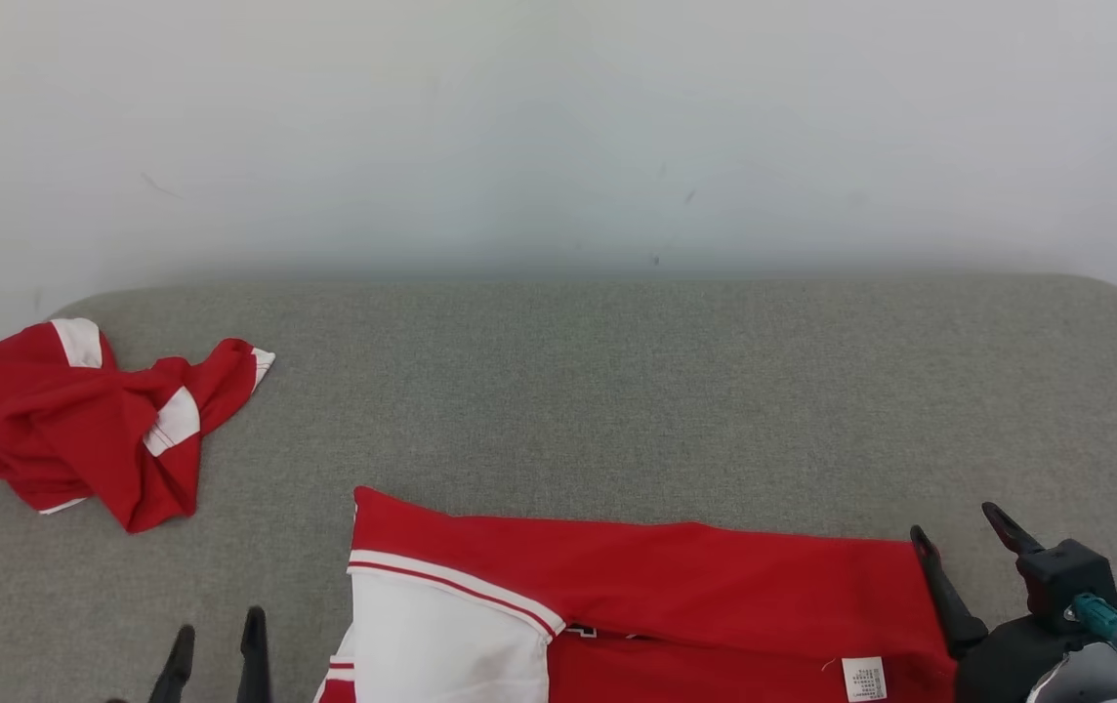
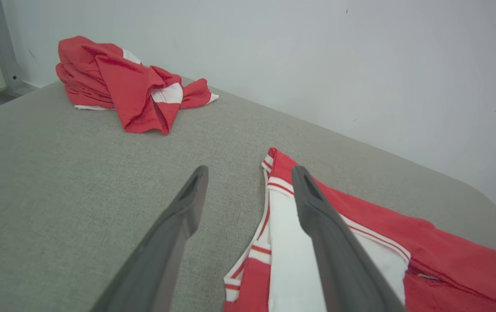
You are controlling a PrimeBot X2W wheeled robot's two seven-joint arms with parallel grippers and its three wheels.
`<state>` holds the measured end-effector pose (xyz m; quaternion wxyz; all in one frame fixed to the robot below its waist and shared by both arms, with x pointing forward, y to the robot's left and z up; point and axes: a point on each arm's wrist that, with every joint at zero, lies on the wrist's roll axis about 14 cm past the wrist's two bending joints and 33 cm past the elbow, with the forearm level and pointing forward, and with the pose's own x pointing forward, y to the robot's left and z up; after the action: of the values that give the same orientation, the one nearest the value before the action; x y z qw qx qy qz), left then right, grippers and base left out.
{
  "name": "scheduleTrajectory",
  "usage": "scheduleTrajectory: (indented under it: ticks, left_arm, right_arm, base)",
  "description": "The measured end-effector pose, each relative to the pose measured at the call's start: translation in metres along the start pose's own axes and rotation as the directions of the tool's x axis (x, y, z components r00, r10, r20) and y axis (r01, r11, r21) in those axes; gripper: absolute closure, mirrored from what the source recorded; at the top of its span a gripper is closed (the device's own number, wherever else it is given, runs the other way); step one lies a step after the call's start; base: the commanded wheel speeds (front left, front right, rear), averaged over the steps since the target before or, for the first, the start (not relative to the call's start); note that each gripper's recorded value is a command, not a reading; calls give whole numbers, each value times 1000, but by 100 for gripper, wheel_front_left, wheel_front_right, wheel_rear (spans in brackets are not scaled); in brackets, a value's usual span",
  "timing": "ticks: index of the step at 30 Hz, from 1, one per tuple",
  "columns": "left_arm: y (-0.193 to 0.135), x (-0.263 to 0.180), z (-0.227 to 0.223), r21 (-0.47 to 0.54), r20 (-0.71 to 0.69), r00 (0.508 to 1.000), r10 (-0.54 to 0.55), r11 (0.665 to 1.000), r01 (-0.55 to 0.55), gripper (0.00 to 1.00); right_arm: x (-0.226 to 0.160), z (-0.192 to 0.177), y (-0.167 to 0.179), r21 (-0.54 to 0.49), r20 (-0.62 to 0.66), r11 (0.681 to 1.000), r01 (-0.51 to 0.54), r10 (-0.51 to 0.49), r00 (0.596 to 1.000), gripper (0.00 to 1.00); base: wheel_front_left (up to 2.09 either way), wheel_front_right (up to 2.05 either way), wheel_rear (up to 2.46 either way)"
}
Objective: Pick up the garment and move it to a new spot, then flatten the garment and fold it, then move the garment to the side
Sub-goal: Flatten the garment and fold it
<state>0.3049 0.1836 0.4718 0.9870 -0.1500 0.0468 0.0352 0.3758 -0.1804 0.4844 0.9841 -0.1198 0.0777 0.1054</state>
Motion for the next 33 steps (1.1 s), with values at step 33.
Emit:
scheduleTrajectory:
  ticks: [33]
  left_arm:
    - [-51,36,33,201,25,980,-197,961,188,0]
  right_arm:
    - [-53,18,-33,475,117,846,242,-333,936,0]
  base:
    - [0,0,0]
